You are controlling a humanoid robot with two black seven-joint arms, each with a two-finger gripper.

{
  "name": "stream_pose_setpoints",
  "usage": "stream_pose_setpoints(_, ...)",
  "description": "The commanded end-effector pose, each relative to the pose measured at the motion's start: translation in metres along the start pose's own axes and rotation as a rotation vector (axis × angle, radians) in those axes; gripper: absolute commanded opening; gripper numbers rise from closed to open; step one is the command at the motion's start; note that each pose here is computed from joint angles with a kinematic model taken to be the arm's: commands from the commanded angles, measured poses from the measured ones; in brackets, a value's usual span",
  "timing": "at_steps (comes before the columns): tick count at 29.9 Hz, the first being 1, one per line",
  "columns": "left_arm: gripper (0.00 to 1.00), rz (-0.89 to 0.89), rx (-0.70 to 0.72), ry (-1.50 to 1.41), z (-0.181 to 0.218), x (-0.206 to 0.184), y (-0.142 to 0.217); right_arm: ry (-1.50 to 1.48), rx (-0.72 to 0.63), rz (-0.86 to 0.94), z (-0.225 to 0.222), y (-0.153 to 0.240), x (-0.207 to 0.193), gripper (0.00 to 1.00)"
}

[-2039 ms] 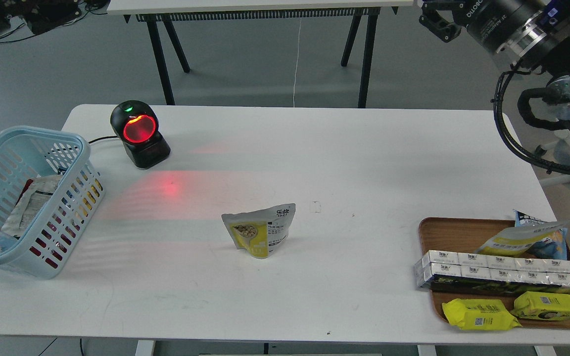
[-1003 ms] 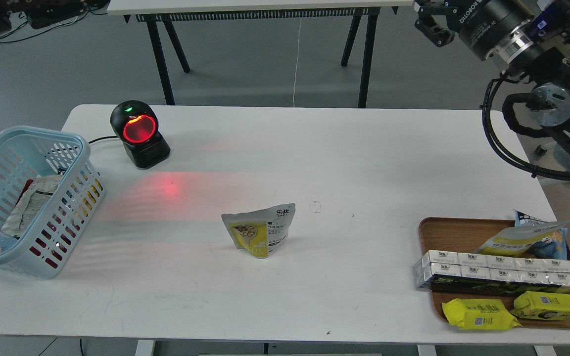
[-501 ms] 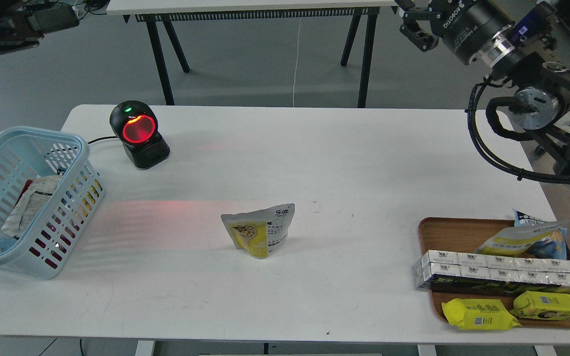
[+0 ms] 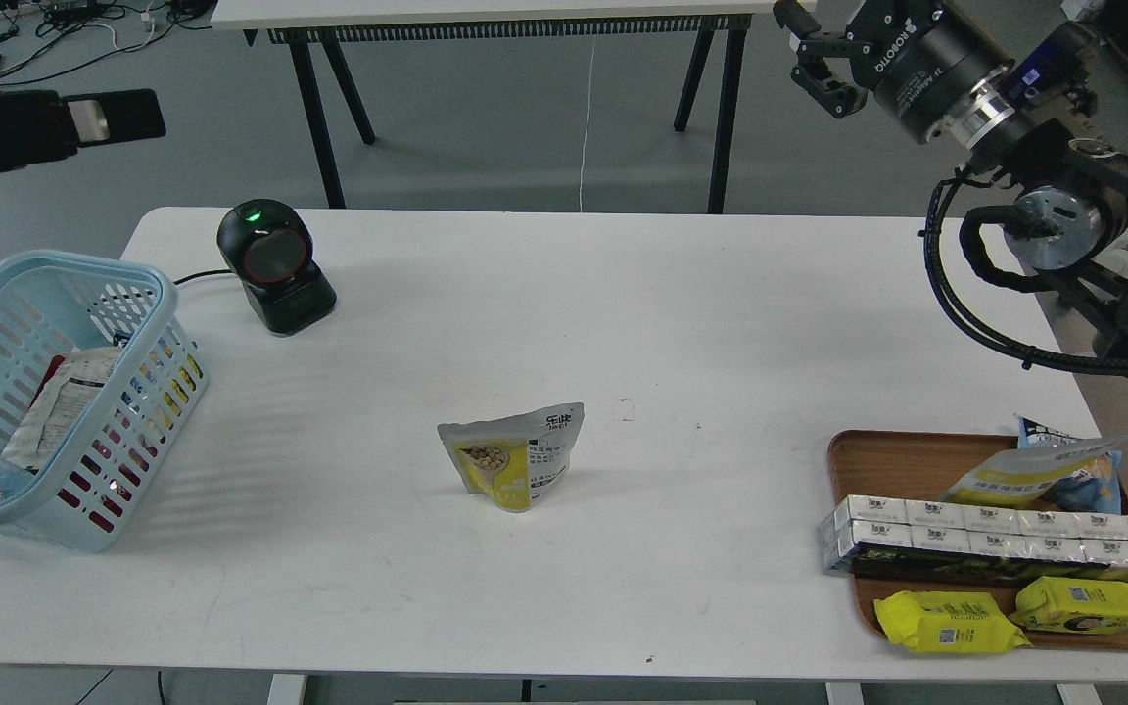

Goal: Scan snack and place in basket
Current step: 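Reach the left gripper to the yellow packet and grasp it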

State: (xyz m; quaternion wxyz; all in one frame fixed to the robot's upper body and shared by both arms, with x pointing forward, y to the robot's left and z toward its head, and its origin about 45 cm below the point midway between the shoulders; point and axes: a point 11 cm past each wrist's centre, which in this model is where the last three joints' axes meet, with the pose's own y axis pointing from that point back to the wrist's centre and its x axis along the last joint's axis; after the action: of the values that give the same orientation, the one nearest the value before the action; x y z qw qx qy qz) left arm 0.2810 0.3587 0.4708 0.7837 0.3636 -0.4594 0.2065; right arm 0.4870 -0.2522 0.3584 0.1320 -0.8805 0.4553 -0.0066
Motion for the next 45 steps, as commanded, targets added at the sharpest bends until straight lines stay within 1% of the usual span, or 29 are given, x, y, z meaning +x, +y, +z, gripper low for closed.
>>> stream_pose_setpoints(1,1.0,-0.012,-0.025,-0.073,0.008,0.006,-0.012,0.008,-0.007,0.025,0.004,0.001,0.001,0.97)
stream_pose_setpoints(3,1.0,-0.03,-0.093,-0.091,0.019,0.006,-0.033,0.011,-0.009,0.035,0.006,0.002,0.002,0.97)
stream_pose_setpoints(9,1.0,-0.141,-0.213,-0.195,0.039,-0.013,-0.092,0.007,-0.012,0.033,0.009,0.0,-0.001,0.97)
stream_pose_setpoints(12,1.0,-0.196,-0.233,-0.232,0.042,-0.027,-0.108,0.009,-0.014,0.041,0.01,0.002,0.002,0.97)
stream_pose_setpoints(17,1.0,-0.263,-0.313,-0.308,0.061,-0.04,-0.145,0.003,-0.028,0.051,0.017,0.007,0.005,0.97)
stream_pose_setpoints(21,1.0,-0.401,-0.34,-0.342,0.068,-0.063,-0.179,0.011,-0.033,0.067,0.019,0.008,0.007,0.97)
stream_pose_setpoints(25,1.0,-0.528,-0.327,-0.386,0.068,-0.081,-0.205,0.011,-0.033,0.07,0.019,0.009,0.008,0.97)
stream_pose_setpoints(29,1.0,-0.526,-0.337,-0.417,0.072,-0.083,-0.216,0.012,-0.035,0.078,0.019,0.012,0.011,0.97)
stream_pose_setpoints(33,1.0,-0.539,-0.368,-0.426,0.079,-0.092,-0.224,-0.019,-0.019,0.1,0.018,0.015,0.015,0.97)
stream_pose_setpoints(38,1.0,-0.551,-0.355,-0.433,0.068,-0.105,-0.229,-0.096,-0.034,0.145,0.038,0.03,0.023,0.97)
stream_pose_setpoints(45,1.0,-0.576,-0.346,-0.444,0.064,-0.114,-0.244,-0.16,-0.048,0.13,0.056,0.045,0.024,0.97)
